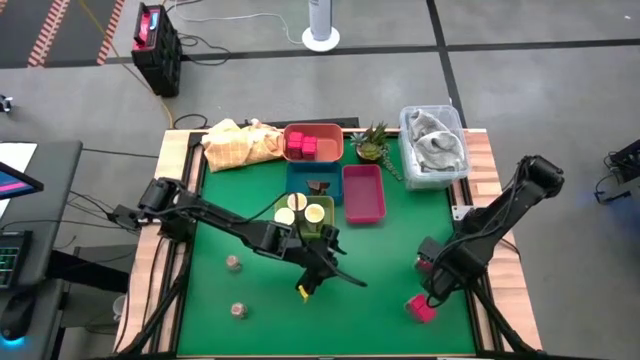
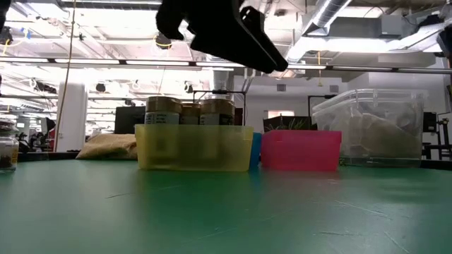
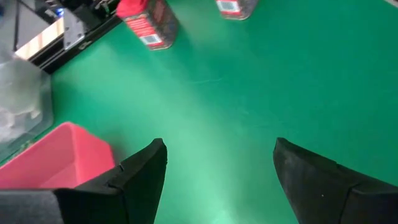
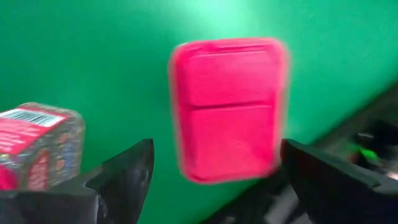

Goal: Sort spices by type
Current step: Put the top red seasoning can into the orange bin

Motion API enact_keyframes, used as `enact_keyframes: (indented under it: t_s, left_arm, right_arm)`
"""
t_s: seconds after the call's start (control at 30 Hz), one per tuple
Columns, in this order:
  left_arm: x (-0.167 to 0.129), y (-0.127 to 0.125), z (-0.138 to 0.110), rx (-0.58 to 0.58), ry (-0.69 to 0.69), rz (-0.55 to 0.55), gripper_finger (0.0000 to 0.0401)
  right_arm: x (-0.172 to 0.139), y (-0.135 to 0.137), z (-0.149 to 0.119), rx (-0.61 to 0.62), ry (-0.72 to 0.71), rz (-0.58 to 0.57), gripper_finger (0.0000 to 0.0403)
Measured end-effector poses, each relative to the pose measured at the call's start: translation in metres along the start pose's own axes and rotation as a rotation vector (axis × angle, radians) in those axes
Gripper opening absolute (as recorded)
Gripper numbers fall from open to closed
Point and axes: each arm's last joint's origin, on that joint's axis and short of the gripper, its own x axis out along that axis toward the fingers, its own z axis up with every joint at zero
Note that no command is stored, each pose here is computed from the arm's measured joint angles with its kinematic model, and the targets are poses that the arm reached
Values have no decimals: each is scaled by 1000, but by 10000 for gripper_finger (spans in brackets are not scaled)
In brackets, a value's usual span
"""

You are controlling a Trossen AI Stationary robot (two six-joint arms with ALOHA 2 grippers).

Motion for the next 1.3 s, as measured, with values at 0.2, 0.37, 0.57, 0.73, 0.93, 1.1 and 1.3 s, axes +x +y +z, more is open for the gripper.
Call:
enact_keyframes:
  t_s: [0.2,0.37,0.57,0.73,0.93,1.1,1.3]
  left_arm:
    - [2,13,-5,-2,13,25,279]
    - [3,20,-9,-14,30,35,279]
    - [1,32,-2,-34,0,62,279]
    - [1,38,-4,-63,6,65,279]
    - [1,39,-2,-133,-15,62,279]
    - [1,41,3,-236,-73,78,279]
    - [5,40,3,-361,-93,76,279]
  right_arm:
    - [16,-7,0,-8,45,-38,340]
    - [16,-8,1,-43,47,-43,285]
    - [16,-9,12,-82,32,-41,234]
    - [17,-10,26,-124,-10,-26,213]
    - [17,-7,50,-193,-112,34,191]
    - [17,-4,75,-224,-208,117,178]
    - [13,0,100,-201,-335,221,176]
